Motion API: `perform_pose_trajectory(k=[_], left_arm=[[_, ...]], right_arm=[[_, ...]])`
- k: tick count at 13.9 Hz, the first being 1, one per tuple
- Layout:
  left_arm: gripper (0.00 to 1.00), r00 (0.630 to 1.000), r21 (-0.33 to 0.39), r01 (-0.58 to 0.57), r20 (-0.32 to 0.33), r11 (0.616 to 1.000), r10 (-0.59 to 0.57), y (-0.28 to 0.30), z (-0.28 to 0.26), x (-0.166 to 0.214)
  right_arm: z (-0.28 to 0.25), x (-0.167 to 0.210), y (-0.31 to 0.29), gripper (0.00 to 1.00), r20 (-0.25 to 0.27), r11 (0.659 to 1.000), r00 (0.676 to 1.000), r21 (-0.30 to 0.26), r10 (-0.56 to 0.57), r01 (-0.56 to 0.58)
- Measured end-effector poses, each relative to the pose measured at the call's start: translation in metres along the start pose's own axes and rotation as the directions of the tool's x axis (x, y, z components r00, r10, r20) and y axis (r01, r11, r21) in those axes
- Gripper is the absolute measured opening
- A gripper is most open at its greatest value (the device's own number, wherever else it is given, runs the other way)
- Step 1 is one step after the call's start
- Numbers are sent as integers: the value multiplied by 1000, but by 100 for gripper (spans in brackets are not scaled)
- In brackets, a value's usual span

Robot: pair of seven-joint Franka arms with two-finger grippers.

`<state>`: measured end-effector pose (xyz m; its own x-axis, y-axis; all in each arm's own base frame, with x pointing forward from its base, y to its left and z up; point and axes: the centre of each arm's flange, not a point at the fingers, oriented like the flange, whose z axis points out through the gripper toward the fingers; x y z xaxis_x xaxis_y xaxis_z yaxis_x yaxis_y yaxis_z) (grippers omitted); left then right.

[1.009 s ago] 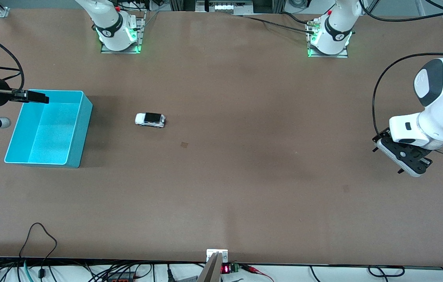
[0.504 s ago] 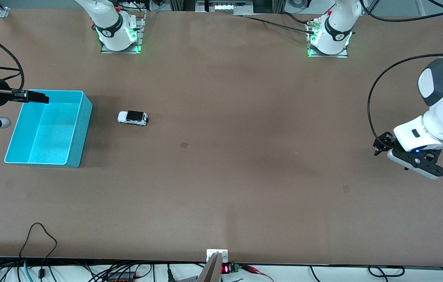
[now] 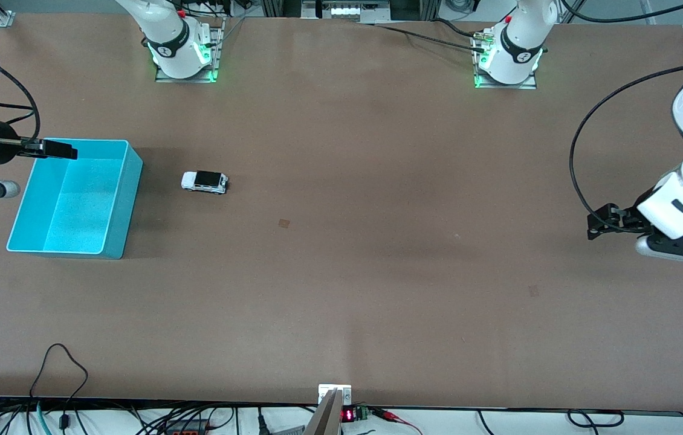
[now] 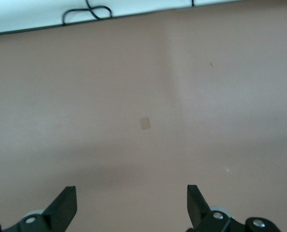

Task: Wind and store white jeep toy
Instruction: 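Raise and withdraw the left gripper from the rolling jeep, then move the right gripper over the stopped white jeep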

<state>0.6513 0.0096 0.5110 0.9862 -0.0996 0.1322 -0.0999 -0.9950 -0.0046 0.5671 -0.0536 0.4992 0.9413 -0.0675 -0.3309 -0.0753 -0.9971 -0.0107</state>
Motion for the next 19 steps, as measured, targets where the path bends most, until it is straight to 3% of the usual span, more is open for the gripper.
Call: perform_pose_trajectory(k=[4,7,9,11,13,16,19], left_arm=[[100,996,-22,90,10,996,-90,-27,-42,-1],[100,996,-12,92,15,996,-92,-23,-68,-7],[100,995,-5,93,44,996,-93,-14,-79,-15],[100,994,6,96,61,995,-96,-8,-83,-18],[100,992,9,103,75,995,-103,-10,-82,-20],[100,988,10,123,87,992,-123,-11,-86,-25],[100,989,9,122,83,992,-123,-8,-94,-28]], right_arm=[[11,-1,-3,100,6,997,997,-2,76,-76],[35,-12,-21,100,-41,986,985,-7,167,-167],[57,-31,-39,100,-65,969,967,-10,247,-249],[78,-50,-65,100,-87,927,923,-9,374,-376],[98,-61,-93,100,-99,848,844,-5,527,-530],[136,-66,-132,100,-126,676,668,28,734,-737],[162,-62,-151,100,-133,512,500,84,856,-855]])
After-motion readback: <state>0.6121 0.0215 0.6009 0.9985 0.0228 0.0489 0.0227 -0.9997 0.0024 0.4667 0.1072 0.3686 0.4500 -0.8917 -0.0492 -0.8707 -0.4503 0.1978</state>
